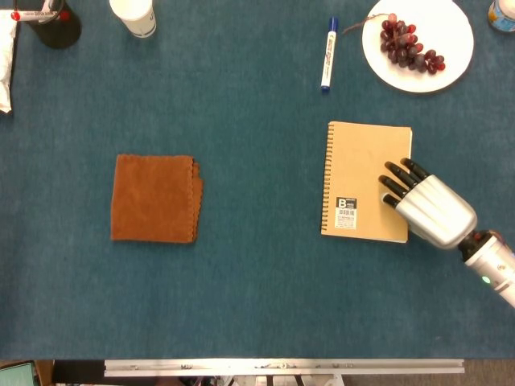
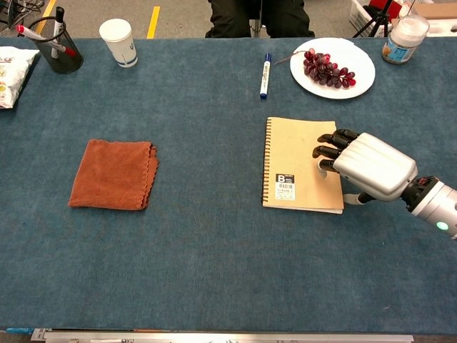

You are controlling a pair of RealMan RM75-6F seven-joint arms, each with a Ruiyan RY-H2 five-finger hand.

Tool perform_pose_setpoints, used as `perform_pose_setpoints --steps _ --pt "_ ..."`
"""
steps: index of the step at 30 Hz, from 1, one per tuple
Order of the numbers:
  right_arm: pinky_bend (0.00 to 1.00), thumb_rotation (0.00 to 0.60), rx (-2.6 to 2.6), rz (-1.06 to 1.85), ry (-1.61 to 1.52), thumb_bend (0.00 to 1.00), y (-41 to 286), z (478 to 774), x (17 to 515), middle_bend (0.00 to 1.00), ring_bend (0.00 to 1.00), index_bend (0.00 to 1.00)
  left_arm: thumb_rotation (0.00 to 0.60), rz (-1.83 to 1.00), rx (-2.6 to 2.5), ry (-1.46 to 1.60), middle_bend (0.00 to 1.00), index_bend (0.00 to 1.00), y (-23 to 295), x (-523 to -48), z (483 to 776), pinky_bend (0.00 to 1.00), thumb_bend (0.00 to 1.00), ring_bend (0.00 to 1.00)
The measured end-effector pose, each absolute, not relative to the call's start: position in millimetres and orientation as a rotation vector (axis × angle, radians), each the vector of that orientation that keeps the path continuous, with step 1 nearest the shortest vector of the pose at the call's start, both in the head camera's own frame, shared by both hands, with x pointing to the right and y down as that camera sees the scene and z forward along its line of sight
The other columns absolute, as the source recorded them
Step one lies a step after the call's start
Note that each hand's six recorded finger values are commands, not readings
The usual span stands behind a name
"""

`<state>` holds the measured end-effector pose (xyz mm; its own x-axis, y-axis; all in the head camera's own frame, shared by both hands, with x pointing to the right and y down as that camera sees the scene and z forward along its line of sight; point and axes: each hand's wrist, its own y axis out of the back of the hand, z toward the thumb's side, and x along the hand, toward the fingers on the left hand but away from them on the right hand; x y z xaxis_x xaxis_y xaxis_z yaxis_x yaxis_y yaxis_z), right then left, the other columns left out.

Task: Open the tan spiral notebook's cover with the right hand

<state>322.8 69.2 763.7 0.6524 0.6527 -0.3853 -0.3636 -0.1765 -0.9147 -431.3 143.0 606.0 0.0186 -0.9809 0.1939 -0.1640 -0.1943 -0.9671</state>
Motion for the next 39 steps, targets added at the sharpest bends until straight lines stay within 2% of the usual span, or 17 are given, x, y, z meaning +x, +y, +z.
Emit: perform_pose_setpoints --steps 7,12,20,30,39 --pt "0.21 0.6 -1.494 0.928 -0.237 0.03 67 771 320 0.29 0.16 0.47 0.6 -1.272 -1.477 1.234 0.0 0.0 143 -433 606 0.01 0.46 0.0" --pt "0.21 0.6 -1.501 0.923 -0.218 0.23 66 774 316 0.29 0.16 0.47 0.6 -1.274 -1.471 1.238 0.0 0.0 143 -435 605 0.01 0.46 0.0" --pt "0.21 0.6 -1.51 0.899 -0.225 0.32 63 774 306 0.3 0.16 0.47 0.6 -1.28 -1.471 1.243 0.0 0.0 144 -436 606 0.01 0.46 0.0" --pt "0.21 0.6 -1.521 0.891 -0.245 0.38 58 769 302 0.3 0.16 0.48 0.6 -1.28 -1.466 1.249 0.0 0.0 145 -438 605 0.01 0.46 0.0" --pt "0.21 0.6 -1.512 0.887 -0.266 0.38 51 771 294 0.3 0.16 0.48 0.6 -1.286 -1.468 1.248 0.0 0.0 145 -439 607 0.01 0.46 0.0"
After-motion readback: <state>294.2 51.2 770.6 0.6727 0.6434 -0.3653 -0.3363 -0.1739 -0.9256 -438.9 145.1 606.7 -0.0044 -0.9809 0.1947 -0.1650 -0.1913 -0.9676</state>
